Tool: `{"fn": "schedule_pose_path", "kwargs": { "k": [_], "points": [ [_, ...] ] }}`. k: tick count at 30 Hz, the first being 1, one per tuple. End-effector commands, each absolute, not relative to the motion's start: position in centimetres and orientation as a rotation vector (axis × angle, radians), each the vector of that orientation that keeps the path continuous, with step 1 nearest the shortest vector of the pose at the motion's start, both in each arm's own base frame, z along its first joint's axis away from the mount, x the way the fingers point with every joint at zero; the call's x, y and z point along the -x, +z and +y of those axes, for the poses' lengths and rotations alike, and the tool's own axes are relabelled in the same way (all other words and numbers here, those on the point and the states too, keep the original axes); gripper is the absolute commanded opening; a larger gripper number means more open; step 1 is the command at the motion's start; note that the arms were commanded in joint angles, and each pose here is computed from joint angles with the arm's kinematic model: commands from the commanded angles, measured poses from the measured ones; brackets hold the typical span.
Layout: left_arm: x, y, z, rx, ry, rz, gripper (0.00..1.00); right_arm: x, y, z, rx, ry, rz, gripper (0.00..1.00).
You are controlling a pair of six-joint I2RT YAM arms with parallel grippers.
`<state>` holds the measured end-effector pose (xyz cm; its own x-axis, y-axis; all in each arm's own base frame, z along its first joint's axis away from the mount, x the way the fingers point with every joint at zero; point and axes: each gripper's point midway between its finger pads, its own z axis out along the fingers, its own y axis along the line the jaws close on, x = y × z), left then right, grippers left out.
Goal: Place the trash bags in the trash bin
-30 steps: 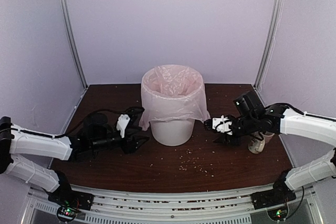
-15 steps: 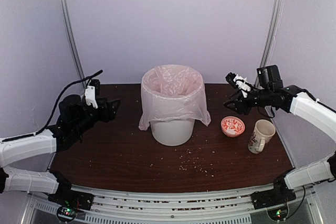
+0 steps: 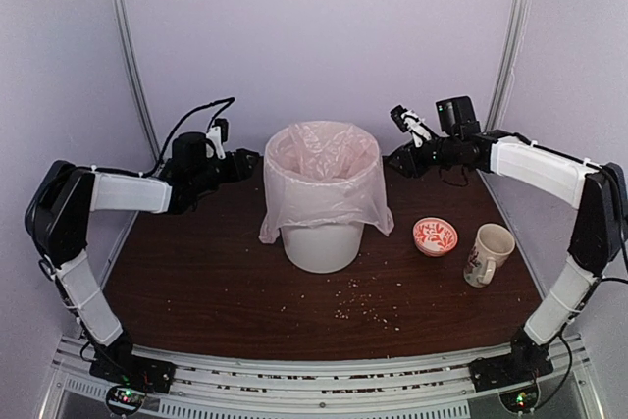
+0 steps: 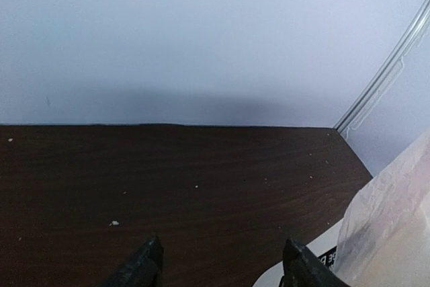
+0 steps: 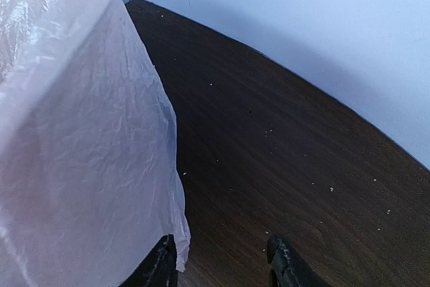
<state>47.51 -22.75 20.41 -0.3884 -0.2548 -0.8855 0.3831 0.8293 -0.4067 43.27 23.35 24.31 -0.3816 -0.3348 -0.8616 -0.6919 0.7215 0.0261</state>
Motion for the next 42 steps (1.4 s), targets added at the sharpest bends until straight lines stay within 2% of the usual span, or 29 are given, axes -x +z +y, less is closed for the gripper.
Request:
{"fn": "schedule_pose_path", "kwargs": {
  "k": [1,7,16,24,30,35,39,42],
  "points": [
    [-48.7,20.4,-26.5,-0.272,-0.828,1.791,0.61,-43.1,23.7,26.3,0.812,0.498,2.015,0.47],
    [-45.7,20.5,-29.5,-0.387,-1.041,1.701,0.59,-39.8,22.3,29.5,0.975,0.478,1.979,0.47],
    [-40.2,20.7,-33.0,-0.502,-1.102,1.694,0.53,-36.0,21.6,30.2,1.084,0.527,1.966,0.47],
    [-34.8,19.8,-35.5,-0.549,-1.168,1.7,0.52,-32.5,22.1,27.6,1.142,0.485,1.966,0.47],
    [-35.3,18.6,-33.3,-0.422,-1.034,1.802,0.55,-34.9,21.3,21.8,0.982,0.363,2.122,0.47],
    [-36.5,18.8,-30.1,-0.335,-0.797,1.908,0.61,-37.2,26.9,18.3,0.857,0.333,2.09,0.48],
    [-36.2,20.0,-27.2,-0.292,-0.64,1.951,0.64,-37.6,34.1,19.2,0.833,0.376,1.943,0.49],
    [-35.6,21.1,-25.6,-0.288,-0.557,1.981,0.65,-37.2,37.8,21.2,0.857,0.481,1.86,0.45]
  ]
}}
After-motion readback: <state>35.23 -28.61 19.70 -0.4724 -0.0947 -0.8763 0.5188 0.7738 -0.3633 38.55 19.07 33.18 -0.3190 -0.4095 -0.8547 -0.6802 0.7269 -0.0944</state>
